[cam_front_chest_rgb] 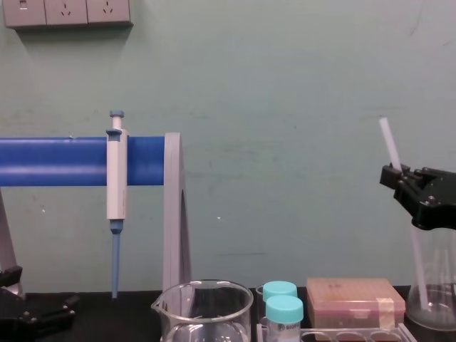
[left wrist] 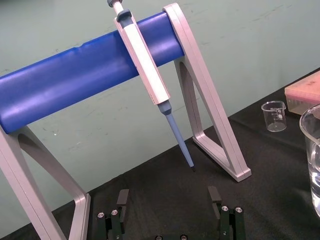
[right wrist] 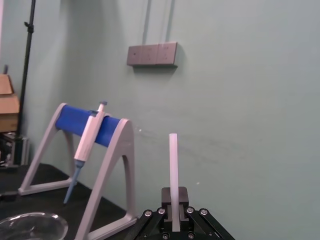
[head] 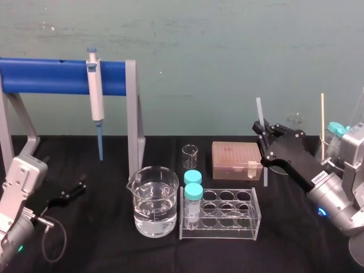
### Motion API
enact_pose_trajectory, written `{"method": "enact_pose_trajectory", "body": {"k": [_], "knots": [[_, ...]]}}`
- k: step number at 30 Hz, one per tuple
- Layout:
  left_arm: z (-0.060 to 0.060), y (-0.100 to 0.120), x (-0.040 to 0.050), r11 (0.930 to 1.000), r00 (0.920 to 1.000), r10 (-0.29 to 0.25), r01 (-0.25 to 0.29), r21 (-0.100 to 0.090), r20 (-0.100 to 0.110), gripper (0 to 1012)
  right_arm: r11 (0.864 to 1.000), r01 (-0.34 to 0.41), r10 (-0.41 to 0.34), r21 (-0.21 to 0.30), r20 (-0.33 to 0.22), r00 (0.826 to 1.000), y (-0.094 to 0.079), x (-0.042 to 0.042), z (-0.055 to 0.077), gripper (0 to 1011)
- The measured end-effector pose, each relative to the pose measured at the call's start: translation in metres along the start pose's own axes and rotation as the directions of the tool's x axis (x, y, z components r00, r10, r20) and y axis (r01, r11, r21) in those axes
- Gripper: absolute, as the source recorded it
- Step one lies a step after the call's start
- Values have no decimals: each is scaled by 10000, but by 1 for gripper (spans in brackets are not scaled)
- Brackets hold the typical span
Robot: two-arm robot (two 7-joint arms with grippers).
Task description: Pick up the stirring rod with one hand, then place it down.
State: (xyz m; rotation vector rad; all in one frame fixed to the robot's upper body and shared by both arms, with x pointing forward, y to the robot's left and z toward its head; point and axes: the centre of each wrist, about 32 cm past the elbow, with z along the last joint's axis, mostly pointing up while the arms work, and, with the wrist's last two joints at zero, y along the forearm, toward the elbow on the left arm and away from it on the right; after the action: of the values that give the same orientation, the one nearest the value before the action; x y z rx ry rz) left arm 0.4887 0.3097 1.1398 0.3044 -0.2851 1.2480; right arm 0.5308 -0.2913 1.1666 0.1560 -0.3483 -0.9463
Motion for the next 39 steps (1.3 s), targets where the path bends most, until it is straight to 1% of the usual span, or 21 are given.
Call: {"method": "enact_pose_trajectory", "body": {"k": [8, 14, 21, 39], "knots": [[0, 0, 0, 10000, 10000, -1, 1, 0, 0, 1000, 9984, 313, -332, 461, 416, 9986, -38, -69, -81, 72], [0, 0, 0, 10000, 10000, -1, 1, 0, 0, 1000, 9977, 314, -348, 609, 553, 9979, -67, -104, -136, 72], [0, 0, 0, 10000, 10000, -1, 1, 1, 0, 1000, 9976, 286, -320, 638, 527, 9981, -78, -111, -156, 72], [0, 0, 0, 10000, 10000, -1, 1, 1, 1, 1000, 9978, 252, -284, 617, 528, 9982, -76, -109, -153, 72]]}}
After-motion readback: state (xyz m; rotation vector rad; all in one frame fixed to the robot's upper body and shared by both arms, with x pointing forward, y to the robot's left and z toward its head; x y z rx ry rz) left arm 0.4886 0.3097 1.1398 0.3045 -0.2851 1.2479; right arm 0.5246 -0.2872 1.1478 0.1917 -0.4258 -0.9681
